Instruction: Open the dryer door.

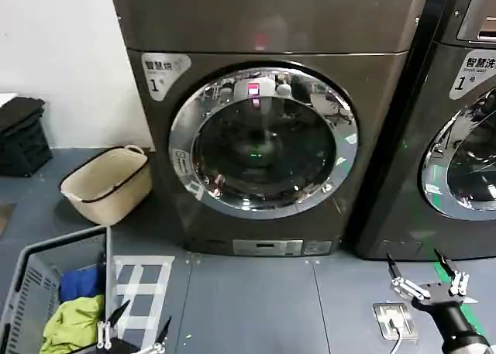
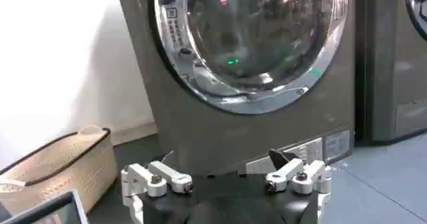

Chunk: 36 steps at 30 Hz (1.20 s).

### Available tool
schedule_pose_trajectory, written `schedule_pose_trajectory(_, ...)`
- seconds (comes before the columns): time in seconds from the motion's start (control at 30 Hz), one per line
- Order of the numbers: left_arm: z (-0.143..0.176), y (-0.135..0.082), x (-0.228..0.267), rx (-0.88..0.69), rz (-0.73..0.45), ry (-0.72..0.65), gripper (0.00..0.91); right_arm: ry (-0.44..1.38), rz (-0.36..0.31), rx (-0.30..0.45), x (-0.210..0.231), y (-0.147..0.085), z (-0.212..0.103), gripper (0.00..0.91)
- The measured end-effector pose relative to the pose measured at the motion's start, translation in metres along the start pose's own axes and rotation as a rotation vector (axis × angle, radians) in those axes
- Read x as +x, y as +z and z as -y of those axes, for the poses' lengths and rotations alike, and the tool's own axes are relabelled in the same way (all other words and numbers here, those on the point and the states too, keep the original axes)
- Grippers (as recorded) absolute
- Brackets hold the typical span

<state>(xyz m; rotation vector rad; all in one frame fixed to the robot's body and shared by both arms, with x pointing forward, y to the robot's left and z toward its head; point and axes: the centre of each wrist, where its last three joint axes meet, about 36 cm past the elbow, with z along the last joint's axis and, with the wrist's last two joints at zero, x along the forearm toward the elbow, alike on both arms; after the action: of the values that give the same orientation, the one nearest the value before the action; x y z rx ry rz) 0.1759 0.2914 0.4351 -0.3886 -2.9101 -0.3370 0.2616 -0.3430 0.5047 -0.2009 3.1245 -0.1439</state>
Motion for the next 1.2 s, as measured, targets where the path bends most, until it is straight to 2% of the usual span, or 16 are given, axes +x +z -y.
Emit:
schedule_pose_trajectory(0.3, 0.001, -0.003, 0.001, -0.004, 0.004, 0.001, 0.907, -0.132, 0.047, -0.004, -0.039, -0.013, 0.007, 0.907)
schedule_pose_trajectory(0.6, 0.006, -0.006, 0.001, -0.011, 0.01, 0.007, 0.907, -0.262, 0.068, 0.046, -0.078, -0.02, 0.005, 0.907)
schedule_pose_trajectory(0.73, 0.008, -0.006, 0.001, -0.009, 0.011, 0.007, 0.907, -0.307, 0.057, 0.071, -0.092, -0.021, 0.002, 0.907)
schedule_pose_trajectory(1.2, 0.012, -0.007, 0.0, -0.011, 0.014, 0.011, 0.907, -0.483, 0.023, 0.088, -0.14, -0.029, -0.01, 0.907)
